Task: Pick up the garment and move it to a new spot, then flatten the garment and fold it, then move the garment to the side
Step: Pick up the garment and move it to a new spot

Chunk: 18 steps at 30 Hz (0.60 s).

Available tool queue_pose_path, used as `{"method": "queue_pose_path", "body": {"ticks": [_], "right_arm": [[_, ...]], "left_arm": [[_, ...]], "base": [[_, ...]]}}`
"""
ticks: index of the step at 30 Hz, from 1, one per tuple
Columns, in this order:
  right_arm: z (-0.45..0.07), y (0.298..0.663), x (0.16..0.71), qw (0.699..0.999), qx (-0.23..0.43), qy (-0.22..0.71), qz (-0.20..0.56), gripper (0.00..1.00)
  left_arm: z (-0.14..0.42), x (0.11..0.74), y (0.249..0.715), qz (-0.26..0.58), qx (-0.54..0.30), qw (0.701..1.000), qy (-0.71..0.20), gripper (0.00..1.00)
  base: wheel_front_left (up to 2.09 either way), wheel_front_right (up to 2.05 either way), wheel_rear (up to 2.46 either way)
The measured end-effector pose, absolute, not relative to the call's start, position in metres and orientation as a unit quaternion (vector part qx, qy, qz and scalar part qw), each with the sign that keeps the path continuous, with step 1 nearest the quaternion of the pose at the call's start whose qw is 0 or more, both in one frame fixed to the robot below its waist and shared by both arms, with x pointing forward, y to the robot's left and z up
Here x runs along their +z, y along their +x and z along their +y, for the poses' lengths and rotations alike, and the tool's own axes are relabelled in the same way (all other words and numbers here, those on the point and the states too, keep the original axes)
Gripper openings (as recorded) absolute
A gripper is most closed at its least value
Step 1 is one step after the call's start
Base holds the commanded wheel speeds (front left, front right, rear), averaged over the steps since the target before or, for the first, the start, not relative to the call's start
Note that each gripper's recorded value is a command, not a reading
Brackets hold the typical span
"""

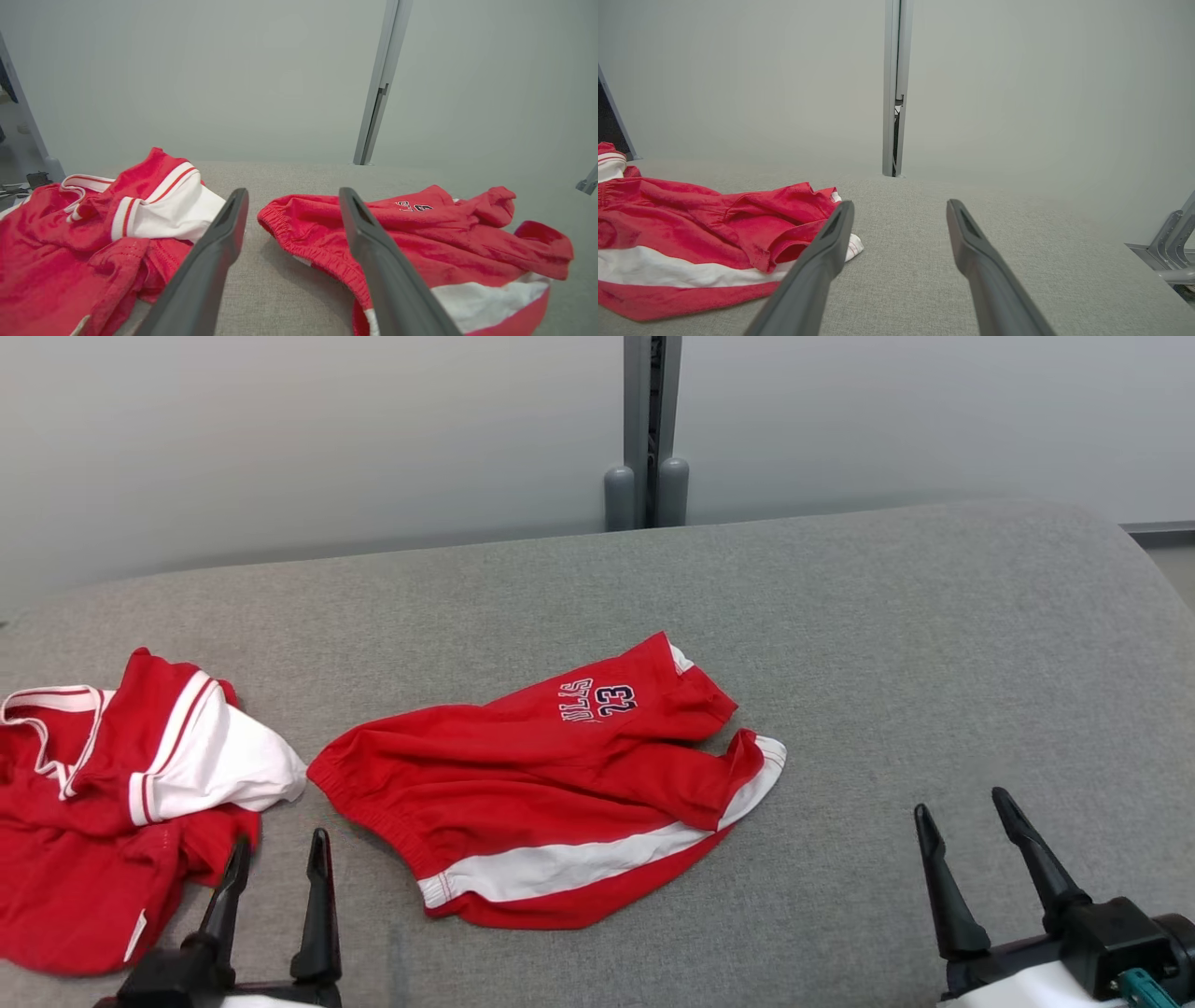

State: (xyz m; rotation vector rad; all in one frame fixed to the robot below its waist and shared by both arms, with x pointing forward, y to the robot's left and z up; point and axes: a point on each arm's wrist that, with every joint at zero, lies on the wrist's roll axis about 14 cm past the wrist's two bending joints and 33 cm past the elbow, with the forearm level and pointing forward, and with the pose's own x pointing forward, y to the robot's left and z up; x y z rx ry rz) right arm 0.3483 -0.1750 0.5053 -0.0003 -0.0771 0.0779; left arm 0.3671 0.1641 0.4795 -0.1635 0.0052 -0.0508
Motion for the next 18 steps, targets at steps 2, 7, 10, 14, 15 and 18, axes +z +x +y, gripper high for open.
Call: {"method": "queue_pose_path", "body": {"ticks": [2, 7, 10, 14, 15, 18], "right_arm": [[-0.178, 0.348, 0.507, 0.998, 0.036, -0.008, -0.041, 1.0], [-0.183, 0.344, 0.511, 0.998, 0.03, -0.019, -0.048, 1.0], [-0.188, 0.343, 0.515, 0.998, 0.025, -0.024, -0.053, 1.0], [-0.191, 0.339, 0.516, 0.998, 0.019, -0.025, -0.055, 1.0], [-0.192, 0.338, 0.517, 0.998, 0.017, -0.025, -0.056, 1.0], [-0.195, 0.337, 0.518, 0.998, 0.013, -0.025, -0.059, 1.0]], "left_arm": [[0.17, 0.483, 0.355, -0.003, -0.019, 0.997, -0.073, 1.0], [0.175, 0.488, 0.332, -0.012, -0.024, 0.998, -0.054, 1.0], [0.175, 0.484, 0.32, -0.004, -0.03, 0.999, -0.045, 1.0], [0.179, 0.47, 0.307, 0.018, -0.029, 0.999, -0.039, 1.0], [0.179, 0.467, 0.304, 0.024, -0.03, 0.998, -0.039, 1.0], [0.181, 0.46, 0.3, 0.035, -0.028, 0.998, -0.039, 1.0]], "base": [[0.0, 0.0, 0.0], [0.0, 0.0, 0.0], [0.0, 0.0, 0.0], [0.0, 0.0, 0.0], [0.0, 0.0, 0.0], [0.0, 0.0, 0.0]]}}
